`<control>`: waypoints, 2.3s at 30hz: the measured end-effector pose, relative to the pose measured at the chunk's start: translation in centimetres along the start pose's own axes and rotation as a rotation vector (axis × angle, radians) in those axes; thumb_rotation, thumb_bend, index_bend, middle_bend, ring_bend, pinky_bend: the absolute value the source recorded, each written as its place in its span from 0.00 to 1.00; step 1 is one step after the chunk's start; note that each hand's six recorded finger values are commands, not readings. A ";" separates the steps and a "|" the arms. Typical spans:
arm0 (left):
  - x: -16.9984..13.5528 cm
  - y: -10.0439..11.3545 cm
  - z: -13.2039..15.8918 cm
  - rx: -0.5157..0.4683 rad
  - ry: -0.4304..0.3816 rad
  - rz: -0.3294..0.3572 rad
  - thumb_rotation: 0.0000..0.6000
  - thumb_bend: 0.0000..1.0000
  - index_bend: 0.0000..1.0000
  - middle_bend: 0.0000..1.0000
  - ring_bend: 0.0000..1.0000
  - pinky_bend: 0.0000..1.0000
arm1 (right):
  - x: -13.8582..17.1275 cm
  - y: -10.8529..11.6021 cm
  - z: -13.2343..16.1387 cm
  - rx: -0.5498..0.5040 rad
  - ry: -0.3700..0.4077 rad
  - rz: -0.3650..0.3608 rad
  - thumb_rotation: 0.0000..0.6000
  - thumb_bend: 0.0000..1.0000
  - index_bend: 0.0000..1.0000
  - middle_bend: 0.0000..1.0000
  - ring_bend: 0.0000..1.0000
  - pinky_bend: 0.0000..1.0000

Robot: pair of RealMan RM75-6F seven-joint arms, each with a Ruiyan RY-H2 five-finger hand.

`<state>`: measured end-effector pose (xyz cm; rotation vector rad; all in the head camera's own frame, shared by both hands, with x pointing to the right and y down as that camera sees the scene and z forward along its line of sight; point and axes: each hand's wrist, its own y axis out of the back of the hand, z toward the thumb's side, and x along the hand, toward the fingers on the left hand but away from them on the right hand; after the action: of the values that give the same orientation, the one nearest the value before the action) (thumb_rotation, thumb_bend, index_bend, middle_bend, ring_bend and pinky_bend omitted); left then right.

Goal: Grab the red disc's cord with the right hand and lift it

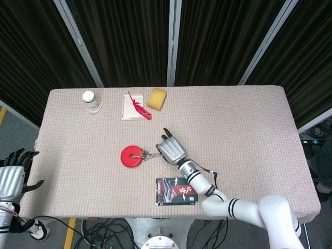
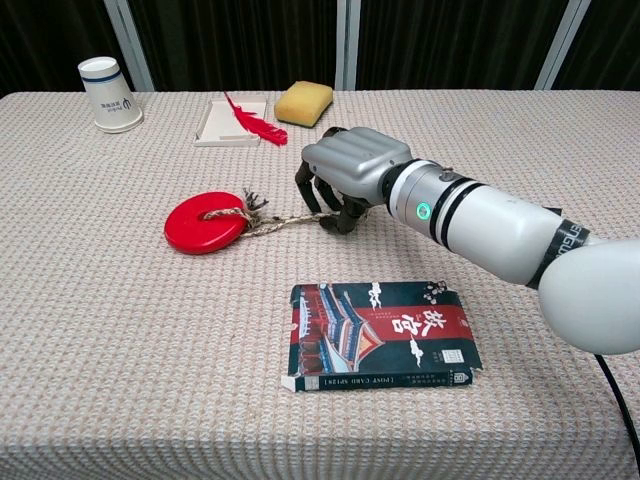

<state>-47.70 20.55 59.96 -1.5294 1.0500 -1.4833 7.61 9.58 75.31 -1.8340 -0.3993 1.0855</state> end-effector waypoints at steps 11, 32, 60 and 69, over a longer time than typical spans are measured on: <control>0.0 0.1 0.1 -0.002 -0.004 0.004 1.00 0.00 0.20 0.22 0.10 0.15 | 0.1 0.3 -0.4 -0.002 -0.016 -0.022 1.00 0.36 0.87 0.85 0.56 0.53; 0.1 0.1 0.1 -0.005 -0.005 0.005 1.00 0.00 0.20 0.22 0.10 0.15 | 1.0 1.2 -1.8 -0.008 -0.035 -0.056 1.00 0.47 1.00 0.97 0.77 0.87; 0.3 -0.5 0.8 0.008 -0.016 -0.014 1.00 0.00 0.20 0.22 0.10 0.15 | 11.9 4.6 -23.5 -0.065 -0.509 -0.126 1.00 0.49 1.00 0.98 0.77 0.87; 0.3 -0.8 1.2 0.013 -0.022 -0.023 1.00 0.00 0.20 0.22 0.10 0.15 | 18.0 6.8 -33.1 -0.094 -0.785 -0.225 1.00 0.49 1.00 0.98 0.77 0.87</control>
<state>-46.43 20.51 60.75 -1.5502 1.0114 -1.4831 43.36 -0.41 66.09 -1.3280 -1.0960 1.6141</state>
